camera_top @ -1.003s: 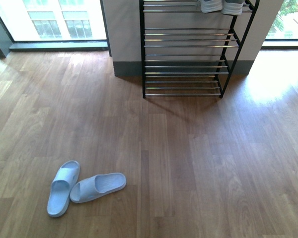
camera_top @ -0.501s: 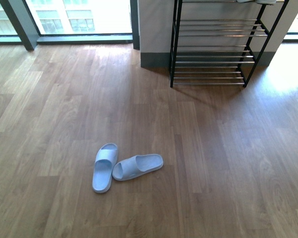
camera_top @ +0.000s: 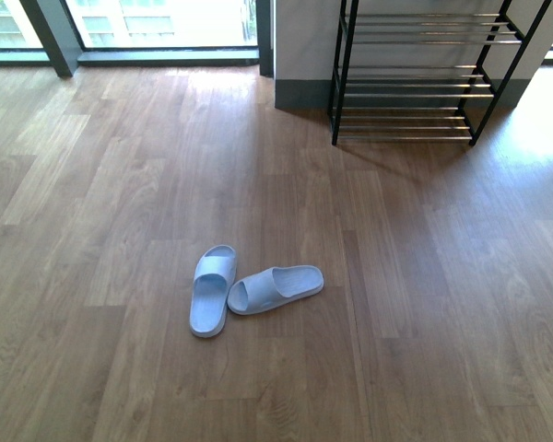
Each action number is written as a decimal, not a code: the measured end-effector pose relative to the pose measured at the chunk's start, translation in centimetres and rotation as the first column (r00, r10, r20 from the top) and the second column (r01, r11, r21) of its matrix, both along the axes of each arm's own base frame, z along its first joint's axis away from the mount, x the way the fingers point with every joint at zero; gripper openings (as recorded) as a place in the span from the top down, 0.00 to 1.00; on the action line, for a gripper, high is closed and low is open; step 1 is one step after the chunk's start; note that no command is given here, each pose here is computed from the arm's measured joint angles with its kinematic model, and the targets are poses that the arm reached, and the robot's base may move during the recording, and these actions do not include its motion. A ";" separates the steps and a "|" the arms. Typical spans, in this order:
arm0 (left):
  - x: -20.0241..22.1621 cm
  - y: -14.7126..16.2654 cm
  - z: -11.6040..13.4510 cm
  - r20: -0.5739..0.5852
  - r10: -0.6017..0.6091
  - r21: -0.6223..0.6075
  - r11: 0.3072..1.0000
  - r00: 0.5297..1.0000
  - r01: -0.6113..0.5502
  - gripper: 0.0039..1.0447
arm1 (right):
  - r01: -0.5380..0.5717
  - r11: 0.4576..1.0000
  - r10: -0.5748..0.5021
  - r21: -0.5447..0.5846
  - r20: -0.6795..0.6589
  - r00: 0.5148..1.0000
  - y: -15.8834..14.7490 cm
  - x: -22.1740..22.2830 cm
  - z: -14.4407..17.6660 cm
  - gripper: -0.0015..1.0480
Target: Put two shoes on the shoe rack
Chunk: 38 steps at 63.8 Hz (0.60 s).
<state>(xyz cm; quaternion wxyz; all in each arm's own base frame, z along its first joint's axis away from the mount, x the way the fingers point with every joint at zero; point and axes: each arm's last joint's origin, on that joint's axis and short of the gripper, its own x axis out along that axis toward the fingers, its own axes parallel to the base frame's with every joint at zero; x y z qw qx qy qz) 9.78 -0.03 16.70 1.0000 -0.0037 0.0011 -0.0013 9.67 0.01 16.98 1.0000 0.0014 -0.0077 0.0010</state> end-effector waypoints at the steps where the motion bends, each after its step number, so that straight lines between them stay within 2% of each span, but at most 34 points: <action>1: 0.0 0.0 0.0 0.000 0.000 0.000 1.000 1.000 0.000 0.09 | 0.001 1.000 -0.001 0.000 0.000 1.000 0.0 0.0 0.0 0.09; 38: 0.0 0.0 0.0 0.000 0.000 0.000 1.000 1.000 0.000 0.09 | 0.001 1.000 -0.001 0.000 0.000 1.000 0.0 0.0 0.0 0.09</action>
